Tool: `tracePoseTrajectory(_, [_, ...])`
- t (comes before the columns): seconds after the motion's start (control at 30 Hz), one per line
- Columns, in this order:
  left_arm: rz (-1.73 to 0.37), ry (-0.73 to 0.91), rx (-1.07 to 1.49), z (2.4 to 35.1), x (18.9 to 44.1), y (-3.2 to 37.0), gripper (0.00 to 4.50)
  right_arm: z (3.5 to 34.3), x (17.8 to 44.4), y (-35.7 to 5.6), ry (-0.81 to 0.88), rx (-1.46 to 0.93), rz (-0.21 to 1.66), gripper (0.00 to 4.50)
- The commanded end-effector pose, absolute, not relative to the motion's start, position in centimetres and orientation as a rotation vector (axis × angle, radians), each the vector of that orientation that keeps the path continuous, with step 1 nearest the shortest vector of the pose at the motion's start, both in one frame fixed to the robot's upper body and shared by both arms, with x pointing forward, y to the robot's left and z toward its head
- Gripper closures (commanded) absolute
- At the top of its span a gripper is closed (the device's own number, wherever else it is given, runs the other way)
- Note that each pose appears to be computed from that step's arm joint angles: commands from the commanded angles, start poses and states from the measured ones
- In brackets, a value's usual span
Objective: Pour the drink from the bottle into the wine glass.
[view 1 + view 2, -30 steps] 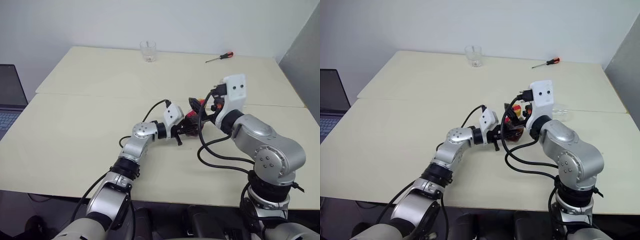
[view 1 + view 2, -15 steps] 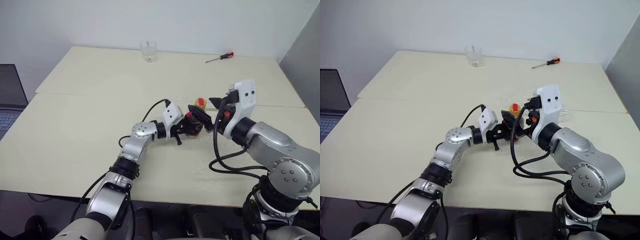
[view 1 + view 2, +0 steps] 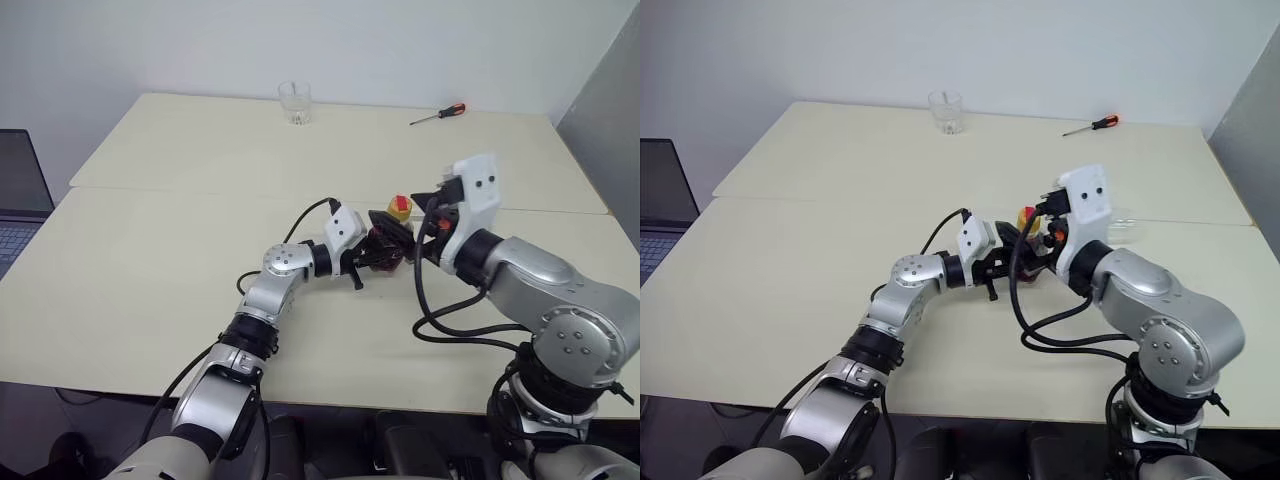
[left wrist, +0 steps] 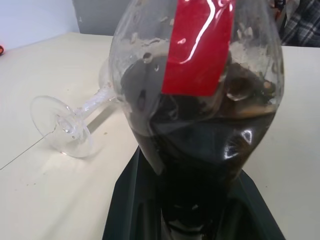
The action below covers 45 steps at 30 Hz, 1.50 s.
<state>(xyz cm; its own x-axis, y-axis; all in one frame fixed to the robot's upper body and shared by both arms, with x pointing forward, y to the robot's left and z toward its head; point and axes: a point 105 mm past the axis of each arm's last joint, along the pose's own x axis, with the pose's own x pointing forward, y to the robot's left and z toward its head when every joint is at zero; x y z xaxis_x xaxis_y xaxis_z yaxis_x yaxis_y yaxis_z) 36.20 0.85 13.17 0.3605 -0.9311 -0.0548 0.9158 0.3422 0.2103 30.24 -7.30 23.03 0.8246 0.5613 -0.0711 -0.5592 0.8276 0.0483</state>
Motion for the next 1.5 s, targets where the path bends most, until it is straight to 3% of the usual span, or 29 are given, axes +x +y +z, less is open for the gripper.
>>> tracePoseTrajectory(0.03, [-1.195,-0.165,0.229,15.3,36.2,0.8,3.87,24.3,31.1,-7.4,0.022,0.009,0.546,0.0])
tracePoseTrajectory(0.53, [-1.184,-0.171,0.233,15.5,36.2,0.9,3.87,24.4,33.5,-10.2,-0.007,-0.007,0.354,0.0])
tracePoseTrajectory(1.3, [-1.184,-0.16,0.243,15.1,36.2,1.4,3.87,22.1,30.5,-12.1,0.068,-0.074,0.441,0.0])
tracePoseTrajectory(1.5, [-1.183,-0.157,0.244,15.1,36.2,1.5,3.87,21.6,29.2,-11.0,0.093,-0.081,0.546,0.0])
